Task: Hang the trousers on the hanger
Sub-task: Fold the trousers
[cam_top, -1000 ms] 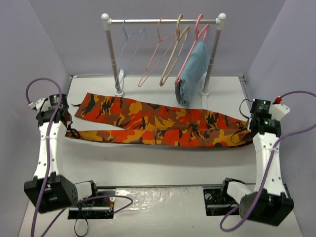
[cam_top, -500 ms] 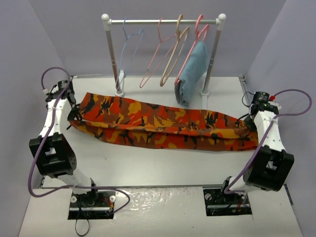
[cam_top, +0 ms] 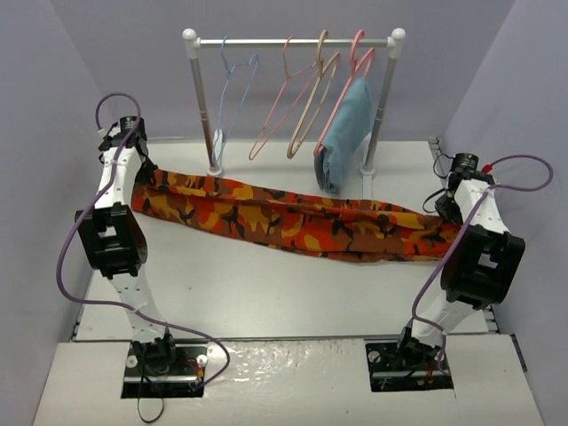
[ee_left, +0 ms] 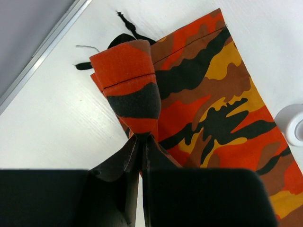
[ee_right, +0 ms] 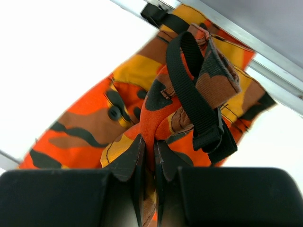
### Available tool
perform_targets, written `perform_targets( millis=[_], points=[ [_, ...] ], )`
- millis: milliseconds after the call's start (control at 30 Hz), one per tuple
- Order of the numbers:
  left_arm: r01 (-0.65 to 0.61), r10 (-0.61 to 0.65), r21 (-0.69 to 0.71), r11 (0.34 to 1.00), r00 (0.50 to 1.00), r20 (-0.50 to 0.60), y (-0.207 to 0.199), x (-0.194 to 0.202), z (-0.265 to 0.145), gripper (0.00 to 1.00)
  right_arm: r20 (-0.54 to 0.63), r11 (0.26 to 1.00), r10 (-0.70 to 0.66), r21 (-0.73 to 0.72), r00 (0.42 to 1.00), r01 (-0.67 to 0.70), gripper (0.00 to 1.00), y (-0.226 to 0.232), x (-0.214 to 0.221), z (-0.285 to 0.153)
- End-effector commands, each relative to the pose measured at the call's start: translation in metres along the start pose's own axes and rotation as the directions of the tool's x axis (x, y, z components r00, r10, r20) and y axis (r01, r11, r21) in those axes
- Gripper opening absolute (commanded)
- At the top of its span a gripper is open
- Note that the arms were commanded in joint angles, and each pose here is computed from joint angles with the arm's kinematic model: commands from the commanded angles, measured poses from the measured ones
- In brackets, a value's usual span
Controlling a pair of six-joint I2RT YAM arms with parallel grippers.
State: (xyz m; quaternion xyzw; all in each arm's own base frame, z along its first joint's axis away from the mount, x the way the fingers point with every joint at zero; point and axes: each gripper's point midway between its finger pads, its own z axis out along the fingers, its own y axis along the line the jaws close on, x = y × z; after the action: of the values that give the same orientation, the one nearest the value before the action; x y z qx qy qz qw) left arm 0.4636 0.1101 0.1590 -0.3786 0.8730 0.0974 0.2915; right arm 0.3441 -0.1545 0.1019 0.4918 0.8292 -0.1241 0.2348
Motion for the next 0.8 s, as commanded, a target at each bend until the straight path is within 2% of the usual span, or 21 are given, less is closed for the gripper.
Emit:
perform_targets(
  millis=[0, 167, 267, 367, 467, 533, 600, 667, 733, 767],
  points=[
    [0.028, -0.007, -0.103, 0.994, 0.981, 0.193, 0.017, -0.067, 0.002, 0.00, 0.187, 0.988, 0.095, 0.104, 0.978, -0.116, 0.00, -0.013, -0.056, 0.016],
    [-0.015, 0.033, -0.102, 0.995, 0.983, 0.178, -0.003, -0.071, 0.021, 0.00, 0.156, 0.983, 0.071, 0.154, 0.985, -0.096, 0.03, -0.016, -0.045, 0.037],
    [-0.052, 0.068, -0.091, 0.994, 0.980, 0.187, -0.017, -0.073, 0.035, 0.07, 0.151, 0.983, 0.053, 0.165, 0.987, -0.078, 0.12, -0.015, -0.044, 0.042],
    [-0.085, 0.095, -0.052, 0.995, 0.972, 0.213, -0.033, -0.081, 0.040, 0.19, 0.156, 0.988, 0.032, 0.144, 0.987, -0.055, 0.20, -0.007, -0.050, 0.040],
    [-0.099, 0.089, 0.020, 0.995, 0.955, 0.284, -0.051, -0.100, 0.031, 0.32, 0.166, 0.995, 0.012, 0.093, 0.986, -0.028, 0.36, 0.009, -0.056, 0.030],
    [-0.097, 0.067, 0.073, 0.993, 0.937, 0.342, -0.058, -0.114, 0.014, 0.56, 0.197, 0.999, -0.015, 0.048, 0.980, 0.006, 0.60, 0.023, -0.064, 0.014],
    [-0.094, 0.047, 0.104, 0.990, 0.922, 0.385, -0.060, -0.123, 0.002, 0.70, 0.227, 0.999, -0.042, 0.010, 0.973, 0.041, 0.78, 0.037, -0.067, -0.003],
    [-0.110, 0.053, 0.123, 0.986, 0.917, 0.395, -0.061, -0.119, -0.001, 0.82, 0.251, 0.997, -0.065, -0.021, 0.966, 0.073, 0.89, 0.047, -0.069, -0.017],
    [-0.133, 0.054, 0.157, 0.979, 0.902, 0.427, -0.065, -0.123, -0.012, 0.86, 0.263, 0.993, -0.081, -0.066, 0.961, 0.101, 0.96, 0.059, -0.065, -0.031],
    [-0.134, 0.053, 0.161, 0.978, 0.902, 0.429, -0.063, -0.124, -0.016, 0.86, 0.265, 0.988, -0.084, -0.105, 0.960, 0.116, 0.97, 0.067, -0.061, -0.039]
  ],
)
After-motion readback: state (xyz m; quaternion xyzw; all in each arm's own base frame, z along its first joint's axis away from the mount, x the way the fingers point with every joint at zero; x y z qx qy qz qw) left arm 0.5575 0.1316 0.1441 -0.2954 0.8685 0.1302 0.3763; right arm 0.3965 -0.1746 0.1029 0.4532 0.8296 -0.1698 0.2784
